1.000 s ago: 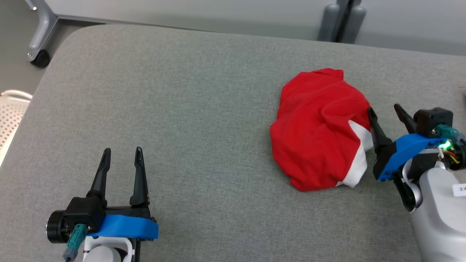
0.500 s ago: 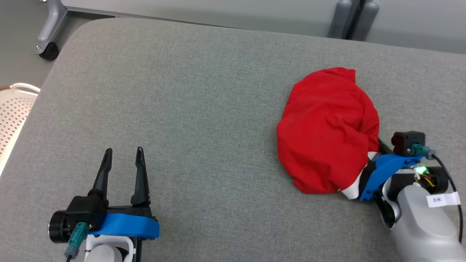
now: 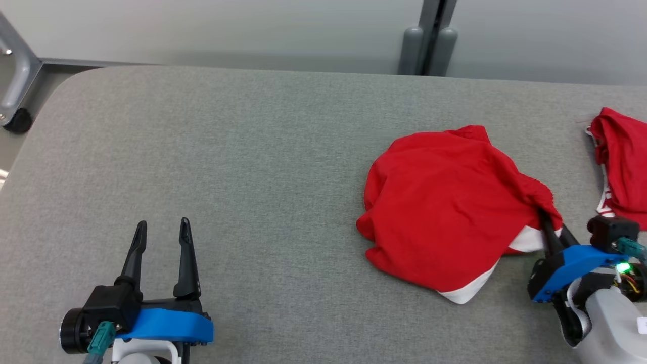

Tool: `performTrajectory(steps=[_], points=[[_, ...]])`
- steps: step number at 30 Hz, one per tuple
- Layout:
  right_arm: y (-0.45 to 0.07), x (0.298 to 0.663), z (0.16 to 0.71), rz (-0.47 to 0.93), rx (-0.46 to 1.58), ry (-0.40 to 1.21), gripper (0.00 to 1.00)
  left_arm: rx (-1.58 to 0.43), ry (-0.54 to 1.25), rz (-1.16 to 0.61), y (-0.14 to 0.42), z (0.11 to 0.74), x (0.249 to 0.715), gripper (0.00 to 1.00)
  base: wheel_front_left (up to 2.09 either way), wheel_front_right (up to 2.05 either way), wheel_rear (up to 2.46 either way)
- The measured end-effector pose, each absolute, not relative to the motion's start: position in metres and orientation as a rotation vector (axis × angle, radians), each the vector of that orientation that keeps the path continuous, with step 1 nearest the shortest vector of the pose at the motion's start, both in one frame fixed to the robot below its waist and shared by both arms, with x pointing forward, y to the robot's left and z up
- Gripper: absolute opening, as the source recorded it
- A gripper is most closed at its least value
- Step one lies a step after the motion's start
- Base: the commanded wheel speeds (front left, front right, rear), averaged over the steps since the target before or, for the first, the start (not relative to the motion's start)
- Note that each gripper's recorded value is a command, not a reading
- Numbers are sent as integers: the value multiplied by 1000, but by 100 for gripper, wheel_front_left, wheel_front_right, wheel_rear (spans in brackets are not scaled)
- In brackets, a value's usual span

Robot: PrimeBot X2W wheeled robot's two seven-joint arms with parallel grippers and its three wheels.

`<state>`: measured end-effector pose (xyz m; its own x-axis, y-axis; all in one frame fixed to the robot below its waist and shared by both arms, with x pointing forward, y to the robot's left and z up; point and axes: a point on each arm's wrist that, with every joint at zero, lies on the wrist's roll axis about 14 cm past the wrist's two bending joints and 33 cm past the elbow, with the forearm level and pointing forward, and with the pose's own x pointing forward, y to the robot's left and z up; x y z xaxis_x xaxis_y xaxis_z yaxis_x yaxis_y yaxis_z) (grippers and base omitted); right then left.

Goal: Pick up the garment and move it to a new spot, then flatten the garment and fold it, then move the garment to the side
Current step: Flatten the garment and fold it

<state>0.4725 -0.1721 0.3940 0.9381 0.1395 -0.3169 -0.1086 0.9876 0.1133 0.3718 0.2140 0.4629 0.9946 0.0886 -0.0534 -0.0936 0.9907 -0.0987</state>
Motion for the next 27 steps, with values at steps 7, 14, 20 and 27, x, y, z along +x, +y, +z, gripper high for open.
performTrajectory(steps=[7,14,20,27], points=[[-247,453,427,-8,43,222,0,-107,21,28,195,471,382,100,0,0,0],[-245,460,476,17,16,72,0,-109,6,16,191,477,381,100,0,0,0],[-172,472,511,187,36,-15,0,-107,-4,43,200,480,372,100,0,0,0],[-54,468,531,458,83,-41,0,-103,-1,90,214,480,359,100,0,0,0]])
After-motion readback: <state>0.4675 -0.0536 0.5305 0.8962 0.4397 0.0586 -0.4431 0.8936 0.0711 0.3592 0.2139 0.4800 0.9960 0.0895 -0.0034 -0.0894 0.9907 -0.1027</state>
